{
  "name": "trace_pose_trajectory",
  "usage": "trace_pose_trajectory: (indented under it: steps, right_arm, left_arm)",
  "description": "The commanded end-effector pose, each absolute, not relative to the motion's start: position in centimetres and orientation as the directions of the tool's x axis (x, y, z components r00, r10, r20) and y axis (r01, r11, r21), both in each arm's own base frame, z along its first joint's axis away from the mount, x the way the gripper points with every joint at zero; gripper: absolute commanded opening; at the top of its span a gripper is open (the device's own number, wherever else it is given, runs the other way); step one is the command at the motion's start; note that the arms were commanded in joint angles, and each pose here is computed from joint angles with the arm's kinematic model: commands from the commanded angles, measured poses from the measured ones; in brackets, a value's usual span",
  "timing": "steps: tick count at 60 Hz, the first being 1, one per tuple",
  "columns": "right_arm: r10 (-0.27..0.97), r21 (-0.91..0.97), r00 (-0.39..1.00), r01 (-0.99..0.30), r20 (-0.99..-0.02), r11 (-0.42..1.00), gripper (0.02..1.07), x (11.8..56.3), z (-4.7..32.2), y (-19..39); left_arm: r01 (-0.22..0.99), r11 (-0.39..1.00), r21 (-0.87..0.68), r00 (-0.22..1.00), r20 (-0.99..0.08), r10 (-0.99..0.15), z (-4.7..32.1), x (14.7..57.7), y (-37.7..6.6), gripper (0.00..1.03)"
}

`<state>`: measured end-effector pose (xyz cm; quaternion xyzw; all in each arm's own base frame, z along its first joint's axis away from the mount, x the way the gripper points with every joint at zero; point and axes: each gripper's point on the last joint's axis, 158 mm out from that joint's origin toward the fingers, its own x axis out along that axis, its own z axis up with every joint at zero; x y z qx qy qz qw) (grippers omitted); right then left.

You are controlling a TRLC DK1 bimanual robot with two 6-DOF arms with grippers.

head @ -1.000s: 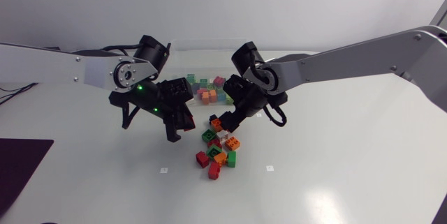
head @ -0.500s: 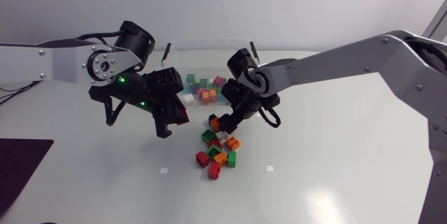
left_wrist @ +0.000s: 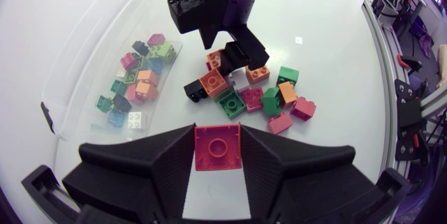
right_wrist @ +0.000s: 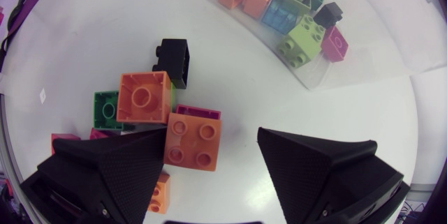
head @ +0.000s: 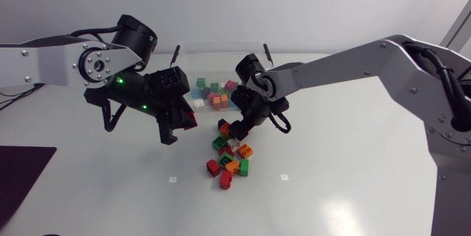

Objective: Place the duplo bricks in the container

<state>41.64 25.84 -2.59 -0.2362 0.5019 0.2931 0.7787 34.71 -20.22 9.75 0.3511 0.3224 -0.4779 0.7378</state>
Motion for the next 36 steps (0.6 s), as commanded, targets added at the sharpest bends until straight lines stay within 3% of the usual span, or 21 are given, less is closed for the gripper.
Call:
trace_pose_trajectory:
  steps: [1, 9, 26, 36]
  right_arm:
    - [0.200, -0.069, 0.304, -0.687, -0.931, 0.724, 0.78, 41.5, -3.4, 25.9]
    - [0.186, -0.066, 0.282, -0.693, -0.941, 0.718, 0.70, 41.4, -3.6, 25.8]
    - [0.205, -0.029, 0.225, -0.739, -0.953, 0.674, 0.63, 41.3, -4.6, 26.3]
    - [0.208, -0.025, 0.216, -0.748, -0.954, 0.663, 0.43, 41.3, -4.7, 26.3]
  left_arm:
    - [0.929, 0.299, 0.220, 0.347, -0.800, -0.489, 10.9, 34.0, -20.0, 0.27]
    - [0.925, 0.301, 0.234, 0.361, -0.788, -0.499, 12.4, 33.7, -20.0, 0.27]
    - [0.924, 0.298, 0.241, 0.367, -0.779, -0.508, 13.6, 33.0, -20.1, 0.27]
    - [0.922, 0.300, 0.246, 0.373, -0.775, -0.510, 13.9, 32.9, -20.0, 0.27]
